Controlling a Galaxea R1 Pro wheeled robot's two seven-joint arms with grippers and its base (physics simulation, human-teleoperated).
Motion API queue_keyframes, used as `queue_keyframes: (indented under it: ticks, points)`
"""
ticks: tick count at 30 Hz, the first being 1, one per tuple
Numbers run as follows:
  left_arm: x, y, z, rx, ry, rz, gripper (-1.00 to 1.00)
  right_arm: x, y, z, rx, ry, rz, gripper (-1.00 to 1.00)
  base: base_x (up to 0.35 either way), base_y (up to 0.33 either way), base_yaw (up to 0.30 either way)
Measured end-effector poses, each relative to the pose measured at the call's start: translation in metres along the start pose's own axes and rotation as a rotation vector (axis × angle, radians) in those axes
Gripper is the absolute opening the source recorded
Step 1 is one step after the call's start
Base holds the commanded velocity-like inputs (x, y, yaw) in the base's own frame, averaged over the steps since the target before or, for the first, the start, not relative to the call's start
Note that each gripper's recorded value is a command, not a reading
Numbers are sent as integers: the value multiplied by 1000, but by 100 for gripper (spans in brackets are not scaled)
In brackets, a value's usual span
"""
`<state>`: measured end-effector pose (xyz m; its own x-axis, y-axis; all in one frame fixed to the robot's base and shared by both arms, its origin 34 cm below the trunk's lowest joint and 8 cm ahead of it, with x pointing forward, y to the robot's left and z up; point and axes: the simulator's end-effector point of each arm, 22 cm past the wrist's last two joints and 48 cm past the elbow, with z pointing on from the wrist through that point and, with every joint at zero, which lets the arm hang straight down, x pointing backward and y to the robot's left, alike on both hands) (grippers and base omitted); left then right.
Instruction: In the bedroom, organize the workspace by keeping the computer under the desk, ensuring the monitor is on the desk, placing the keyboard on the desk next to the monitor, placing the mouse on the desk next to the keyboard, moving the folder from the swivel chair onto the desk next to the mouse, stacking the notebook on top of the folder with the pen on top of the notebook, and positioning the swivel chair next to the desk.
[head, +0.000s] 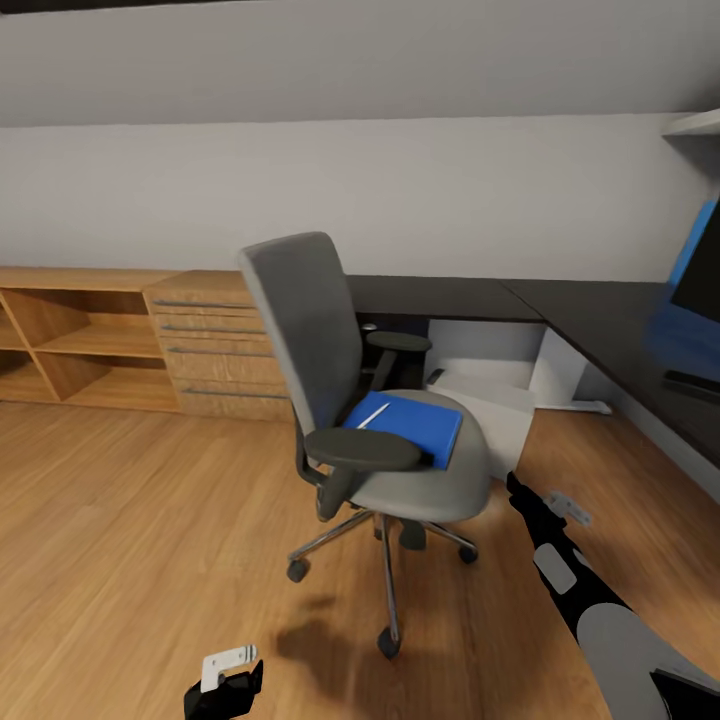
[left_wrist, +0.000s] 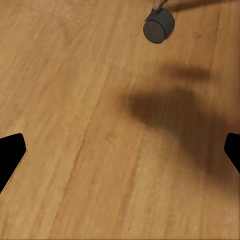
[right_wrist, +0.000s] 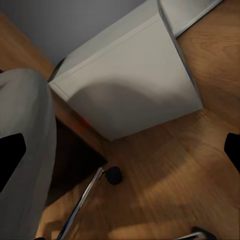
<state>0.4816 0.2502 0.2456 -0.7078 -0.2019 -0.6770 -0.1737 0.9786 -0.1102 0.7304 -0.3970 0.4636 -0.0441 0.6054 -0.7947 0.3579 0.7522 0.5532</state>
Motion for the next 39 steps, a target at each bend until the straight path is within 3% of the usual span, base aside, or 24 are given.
queue_keyframes:
  ticks: [6,24,39]
  points:
    - [0,0,0,1,-1,1,100,0,0,0,0,0,0,100,21,36,-8]
    - [-36,-6,-10,13,-91,-3,100,-35,25,-10,-41,-48,17,100,1,2,-1]
    - [-36,-6,-10,12,-91,-4,100,-32,27,-10,-43,-43,17,100,0,0,54]
